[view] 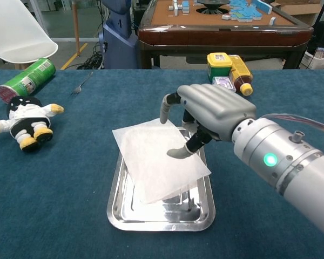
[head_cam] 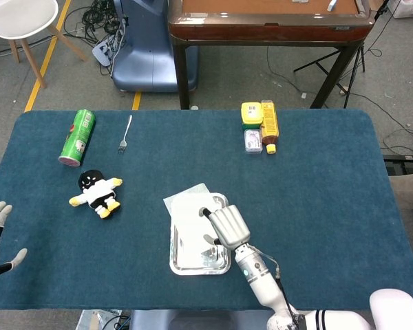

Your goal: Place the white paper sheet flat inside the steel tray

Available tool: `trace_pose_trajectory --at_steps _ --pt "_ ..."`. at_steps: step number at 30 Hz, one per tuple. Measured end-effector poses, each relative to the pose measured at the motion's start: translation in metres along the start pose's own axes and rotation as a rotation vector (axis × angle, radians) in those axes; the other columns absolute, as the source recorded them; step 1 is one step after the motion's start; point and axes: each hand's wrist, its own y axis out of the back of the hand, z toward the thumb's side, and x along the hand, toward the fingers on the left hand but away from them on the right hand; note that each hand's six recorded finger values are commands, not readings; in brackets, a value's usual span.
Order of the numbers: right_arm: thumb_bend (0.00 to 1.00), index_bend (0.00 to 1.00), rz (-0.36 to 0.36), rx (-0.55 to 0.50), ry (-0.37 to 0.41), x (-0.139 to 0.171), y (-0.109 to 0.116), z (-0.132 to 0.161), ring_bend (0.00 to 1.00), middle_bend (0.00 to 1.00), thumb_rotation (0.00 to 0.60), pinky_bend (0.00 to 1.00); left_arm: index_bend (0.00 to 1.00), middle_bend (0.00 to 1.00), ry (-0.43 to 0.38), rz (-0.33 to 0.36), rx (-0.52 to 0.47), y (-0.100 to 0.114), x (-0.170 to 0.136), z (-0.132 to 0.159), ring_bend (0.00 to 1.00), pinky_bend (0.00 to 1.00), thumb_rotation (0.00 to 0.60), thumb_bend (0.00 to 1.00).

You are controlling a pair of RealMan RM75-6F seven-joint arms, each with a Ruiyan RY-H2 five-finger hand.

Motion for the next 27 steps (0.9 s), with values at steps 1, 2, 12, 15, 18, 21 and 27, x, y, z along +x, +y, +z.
trace_pose_trajectory --at_steps 1,2,12,15,18,21,27 --pt "0.64 0.39 0.005 0.011 -0.001 -0.001 0.0 -0.002 1.0 1.0 0.6 1.0 0.0 0.0 -0.001 0.0 0.0 0.0 0.0 0.0 0.0 0.21 0.6 0.22" --pt "0.74 0.39 0.008 0.023 -0.002 -0.002 0.001 -0.004 1.0 1.0 0.6 1.0 0.0 0.0 -0.002 0.0 0.0 0.0 0.0 0.001 0.0 0.21 0.6 0.22" --pt "1.0 0.39 0.035 0.196 0.0 -0.017 0.0 -0.023 1.0 1.0 0.6 1.0 0.0 0.0 -0.001 0.001 -0.001 0.001 0.0 0.0 0.0 0.21 0.6 0.22" --pt "1.0 0.39 0.048 0.253 0.005 -0.021 -0.002 -0.029 1.0 1.0 0.6 1.0 0.0 0.0 0.0 0.003 -0.002 0.001 0.0 0.0 0.0 0.21 0.6 0.22" --pt "1.0 0.39 0.061 0.303 0.012 -0.023 -0.004 -0.035 1.0 1.0 0.6 1.0 0.0 0.0 0.001 0.003 -0.003 0.002 -0.001 0.0 0.0 0.21 0.6 0.22" --pt "1.0 0.39 0.073 0.355 0.024 -0.026 -0.007 -0.04 1.0 1.0 0.6 1.0 0.0 0.0 0.002 0.003 -0.002 0.002 -0.001 0.0 0.0 0.21 0.6 0.22" --pt "1.0 0.39 0.084 0.419 0.05 -0.03 -0.008 -0.047 1.0 1.0 0.6 1.0 0.0 0.0 0.0 -0.005 0.002 -0.001 0.0 0.001 0.0 0.21 0.6 0.22"
